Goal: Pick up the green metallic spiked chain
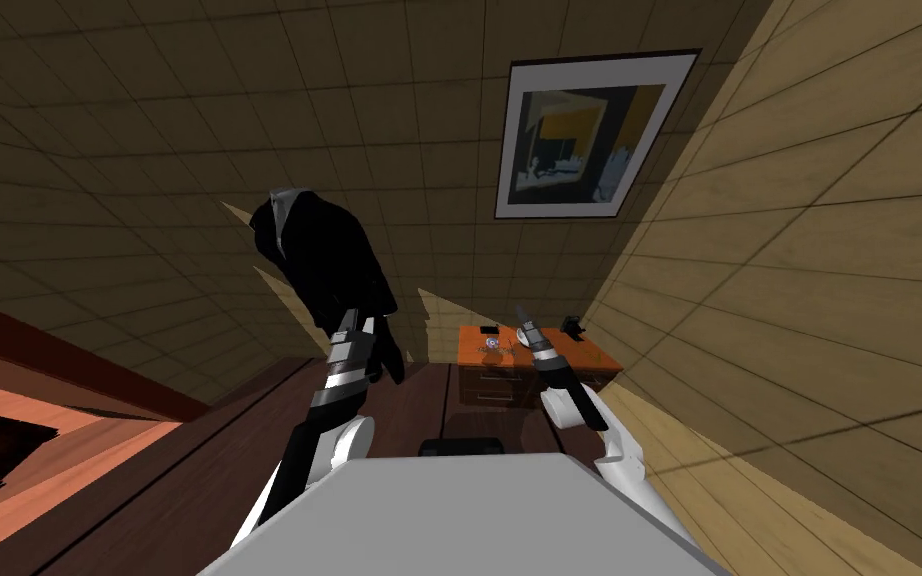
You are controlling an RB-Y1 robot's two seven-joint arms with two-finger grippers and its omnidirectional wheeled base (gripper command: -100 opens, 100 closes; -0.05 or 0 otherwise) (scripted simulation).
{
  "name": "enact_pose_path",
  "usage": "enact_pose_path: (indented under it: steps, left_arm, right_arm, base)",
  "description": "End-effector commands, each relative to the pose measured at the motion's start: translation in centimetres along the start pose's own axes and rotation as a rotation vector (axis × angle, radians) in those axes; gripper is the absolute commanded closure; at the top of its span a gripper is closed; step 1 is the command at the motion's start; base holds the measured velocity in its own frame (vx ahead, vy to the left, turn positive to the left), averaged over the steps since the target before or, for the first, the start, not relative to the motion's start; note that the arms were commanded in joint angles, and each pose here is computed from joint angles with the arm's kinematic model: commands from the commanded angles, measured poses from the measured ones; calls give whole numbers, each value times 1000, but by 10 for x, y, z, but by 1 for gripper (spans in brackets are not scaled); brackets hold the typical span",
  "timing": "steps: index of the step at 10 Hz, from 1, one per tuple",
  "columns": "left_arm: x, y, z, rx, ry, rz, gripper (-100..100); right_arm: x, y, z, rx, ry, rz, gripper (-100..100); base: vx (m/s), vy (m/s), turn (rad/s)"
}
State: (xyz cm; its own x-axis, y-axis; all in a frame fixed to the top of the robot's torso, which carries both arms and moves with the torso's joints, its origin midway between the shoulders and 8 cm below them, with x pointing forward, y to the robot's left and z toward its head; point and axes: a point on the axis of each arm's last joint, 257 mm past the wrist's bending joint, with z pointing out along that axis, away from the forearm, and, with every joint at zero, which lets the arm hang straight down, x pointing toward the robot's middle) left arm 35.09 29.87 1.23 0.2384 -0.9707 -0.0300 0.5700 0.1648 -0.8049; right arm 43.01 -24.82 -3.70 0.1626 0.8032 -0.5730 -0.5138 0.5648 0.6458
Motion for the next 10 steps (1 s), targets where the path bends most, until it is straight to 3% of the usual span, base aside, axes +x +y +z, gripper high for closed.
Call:
enact_pose_path:
  steps: [1,4,6,9,10]
  left_arm:
    - [0,0,0,0,0,0,0]
    - [0,0,0,0,0,0,0]
    - [0,0,0,0,0,0,0]
    - [0,0,0,0,0,0,0]
    - [0,0,0,0,0,0,0]
  right_arm:
    - [13,-16,1,16,55,-70,-100]
    - [28,-41,-4,53,113,-128,-100]
    - [50,-69,-7,75,209,-240,-100]
    - [63,-105,-21,126,283,-310,-100]
    - [72,-119,-27,132,335,-368,-100]
  base:
    - [-42,-4,196]
    - [-28,0,134]
    - [-40,4,290]
    - [-26,0,143]
    - [-17,3,219]
